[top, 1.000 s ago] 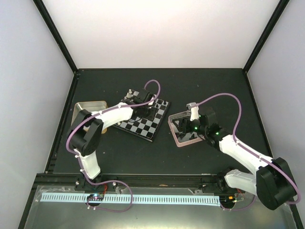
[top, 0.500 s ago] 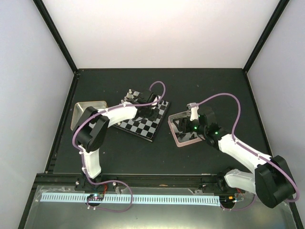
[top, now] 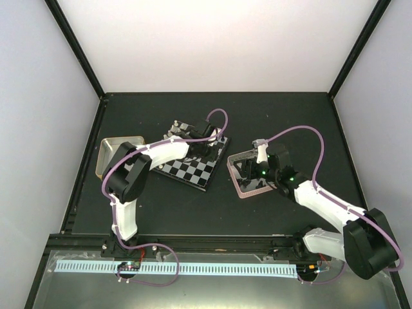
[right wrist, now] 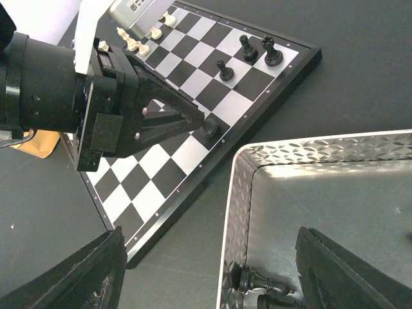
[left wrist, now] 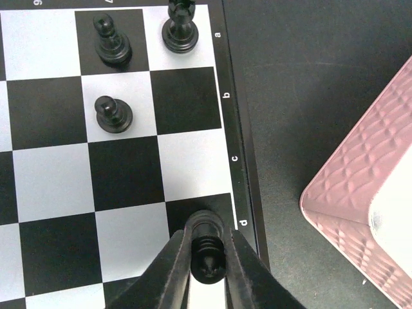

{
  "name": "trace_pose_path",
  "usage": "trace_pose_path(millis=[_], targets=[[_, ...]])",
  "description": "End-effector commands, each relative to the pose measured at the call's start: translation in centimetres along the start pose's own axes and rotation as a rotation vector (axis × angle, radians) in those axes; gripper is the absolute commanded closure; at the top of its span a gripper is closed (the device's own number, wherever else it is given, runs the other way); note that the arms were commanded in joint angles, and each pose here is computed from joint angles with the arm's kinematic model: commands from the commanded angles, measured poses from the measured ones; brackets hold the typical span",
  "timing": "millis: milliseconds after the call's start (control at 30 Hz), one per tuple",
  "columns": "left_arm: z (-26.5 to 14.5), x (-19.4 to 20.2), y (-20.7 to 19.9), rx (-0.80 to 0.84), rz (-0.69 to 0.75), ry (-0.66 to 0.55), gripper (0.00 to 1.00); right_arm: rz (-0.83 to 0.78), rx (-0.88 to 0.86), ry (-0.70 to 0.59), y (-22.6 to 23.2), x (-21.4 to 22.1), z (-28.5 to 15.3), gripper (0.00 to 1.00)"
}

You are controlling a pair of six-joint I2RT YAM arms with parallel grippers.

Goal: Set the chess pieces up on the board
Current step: Place the chess piece on the chessboard.

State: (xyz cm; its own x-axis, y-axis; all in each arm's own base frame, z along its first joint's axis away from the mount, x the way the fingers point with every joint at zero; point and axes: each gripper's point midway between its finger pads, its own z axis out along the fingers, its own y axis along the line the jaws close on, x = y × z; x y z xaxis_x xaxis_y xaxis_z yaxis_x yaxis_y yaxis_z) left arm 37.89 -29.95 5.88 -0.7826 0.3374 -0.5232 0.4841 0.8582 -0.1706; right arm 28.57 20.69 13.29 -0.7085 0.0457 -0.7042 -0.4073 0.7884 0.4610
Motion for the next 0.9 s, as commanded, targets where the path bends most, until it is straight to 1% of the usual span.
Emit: trace_pose_path(millis=[0, 200, 333, 600, 767, 867], targets=[[-0.1, -0.9, -0.8, 0.018, 0.021, -0.002, 0.83, 0.003, 0.011, -0.019, -0.1, -0.5, 0.0, 0.28], [-0.2, -1.0, -0.8, 0.018, 0.020, 0.003, 0.69, 0.005, 0.009, -0.018, 0.0, -0.5, 0.0, 0.28], [-0.7, -1.5, -1.5, 0.055, 0.018, -0.007, 0.63, 0.005, 0.009, -0.020, 0.0, -0.6, 0.0, 0.28], [-1.6, -2.6, -2.3, 0.097, 0.002, -0.032, 0.60, 0.013, 0.018, -0.033, -0.1, -0.8, -0.3, 0.28], [-2.5, -3.5, -2.1, 0.090, -0.017, -0.060, 0.53, 0.031, 0.053, -0.058, -0.6, -1.1, -0.7, 0.28], [-3.6, -4.1, -1.8, 0.074, -0.029, -0.085, 0.50, 0.070, 0.126, -0.062, -1.8, -1.3, -0.8, 0.28]])
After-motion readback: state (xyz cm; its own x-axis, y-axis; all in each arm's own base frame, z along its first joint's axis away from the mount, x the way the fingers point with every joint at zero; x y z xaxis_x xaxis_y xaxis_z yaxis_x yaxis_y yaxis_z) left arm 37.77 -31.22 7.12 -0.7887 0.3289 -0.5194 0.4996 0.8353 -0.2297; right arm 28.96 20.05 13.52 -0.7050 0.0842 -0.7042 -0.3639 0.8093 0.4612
